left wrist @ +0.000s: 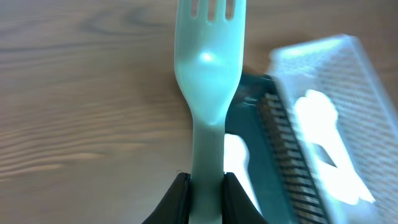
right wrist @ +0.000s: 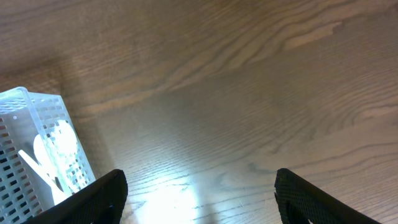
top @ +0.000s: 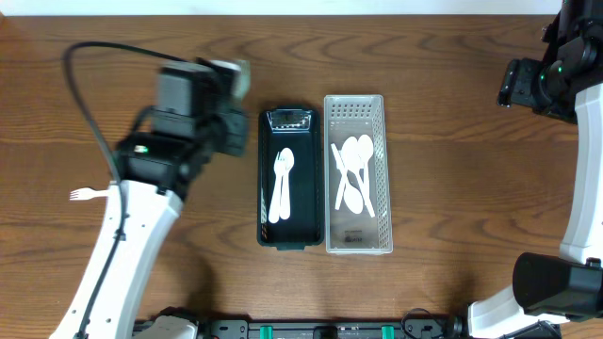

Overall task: Pack container
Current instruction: 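Place the fork into the green basket beside the spoons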

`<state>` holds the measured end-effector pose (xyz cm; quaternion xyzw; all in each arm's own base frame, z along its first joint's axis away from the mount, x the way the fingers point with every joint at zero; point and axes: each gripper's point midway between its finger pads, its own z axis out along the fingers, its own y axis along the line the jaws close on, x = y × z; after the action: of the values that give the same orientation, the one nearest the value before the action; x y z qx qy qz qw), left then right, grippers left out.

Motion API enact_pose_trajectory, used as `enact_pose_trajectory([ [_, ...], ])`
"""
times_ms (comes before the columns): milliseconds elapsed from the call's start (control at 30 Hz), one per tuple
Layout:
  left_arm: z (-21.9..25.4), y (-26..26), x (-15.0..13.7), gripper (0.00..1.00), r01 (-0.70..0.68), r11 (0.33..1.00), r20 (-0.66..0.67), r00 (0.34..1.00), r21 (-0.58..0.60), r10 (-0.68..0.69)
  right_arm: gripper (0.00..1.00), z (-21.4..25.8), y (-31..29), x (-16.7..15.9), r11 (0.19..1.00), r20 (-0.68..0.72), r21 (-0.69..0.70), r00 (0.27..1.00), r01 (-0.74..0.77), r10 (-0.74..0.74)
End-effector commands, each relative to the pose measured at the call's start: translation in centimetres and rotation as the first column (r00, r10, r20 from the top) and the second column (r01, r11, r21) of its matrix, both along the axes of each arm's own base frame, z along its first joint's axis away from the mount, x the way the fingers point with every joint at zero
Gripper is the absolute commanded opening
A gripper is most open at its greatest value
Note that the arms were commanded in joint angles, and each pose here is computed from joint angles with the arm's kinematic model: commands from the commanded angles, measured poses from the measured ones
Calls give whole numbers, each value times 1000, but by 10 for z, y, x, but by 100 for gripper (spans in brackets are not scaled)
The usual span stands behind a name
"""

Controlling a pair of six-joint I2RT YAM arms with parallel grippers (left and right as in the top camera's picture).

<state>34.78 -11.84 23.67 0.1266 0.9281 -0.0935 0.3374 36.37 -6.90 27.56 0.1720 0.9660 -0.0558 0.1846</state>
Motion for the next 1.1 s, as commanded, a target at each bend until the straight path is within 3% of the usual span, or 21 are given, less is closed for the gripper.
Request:
enact_pose_trajectory([
  [0, -20, -30, -7, 6, -29, 998, -101, 995, -54, 23, 79, 5, -2, -3, 1000, 10, -3, 1000, -7, 7],
  [300, -117, -58, -37, 6, -31, 998, -441, 896, 63, 56, 79, 3, -1, -8, 1000, -11, 1, 1000, -7, 7],
  [500, -159, -60, -40, 6, -16, 993, -535, 841, 119, 78, 79, 3, -1, -8, 1000, -11, 1, 1000, -7, 7],
  [533, -163, -60, -39, 10, -16, 992, -542, 836, 124, 81, 79, 3, -1, -8, 1000, -12, 1, 1000, -7, 7],
  [600, -169, -61, -38, 37, -15, 992, -548, 832, 128, 83, 79, 3, -1, -8, 1000, -11, 1, 1000, -7, 7],
  [700, -169, -63, -34, 52, -1, 992, -535, 842, 123, 67, 79, 3, -1, -8, 1000, -13, 1, 1000, -7, 7],
  [833, -162, -63, -26, 52, 9, 992, -494, 868, 123, 53, 79, 3, -1, -9, 1000, -14, 1, 1000, -7, 7],
  [967, -128, -51, -8, 52, 38, 979, -372, 927, 198, 39, 79, 3, -1, -8, 1000, -12, 1, 1000, -7, 7],
  [1033, -96, -44, 4, 59, 36, 969, -282, 959, 243, 35, 79, 3, -1, -8, 1000, -11, 0, 1000, -7, 7],
  [1067, -76, -37, 10, 68, 11, 965, -225, 973, 263, 50, 79, 3, -1, -8, 1000, -11, 0, 1000, -7, 7],
])
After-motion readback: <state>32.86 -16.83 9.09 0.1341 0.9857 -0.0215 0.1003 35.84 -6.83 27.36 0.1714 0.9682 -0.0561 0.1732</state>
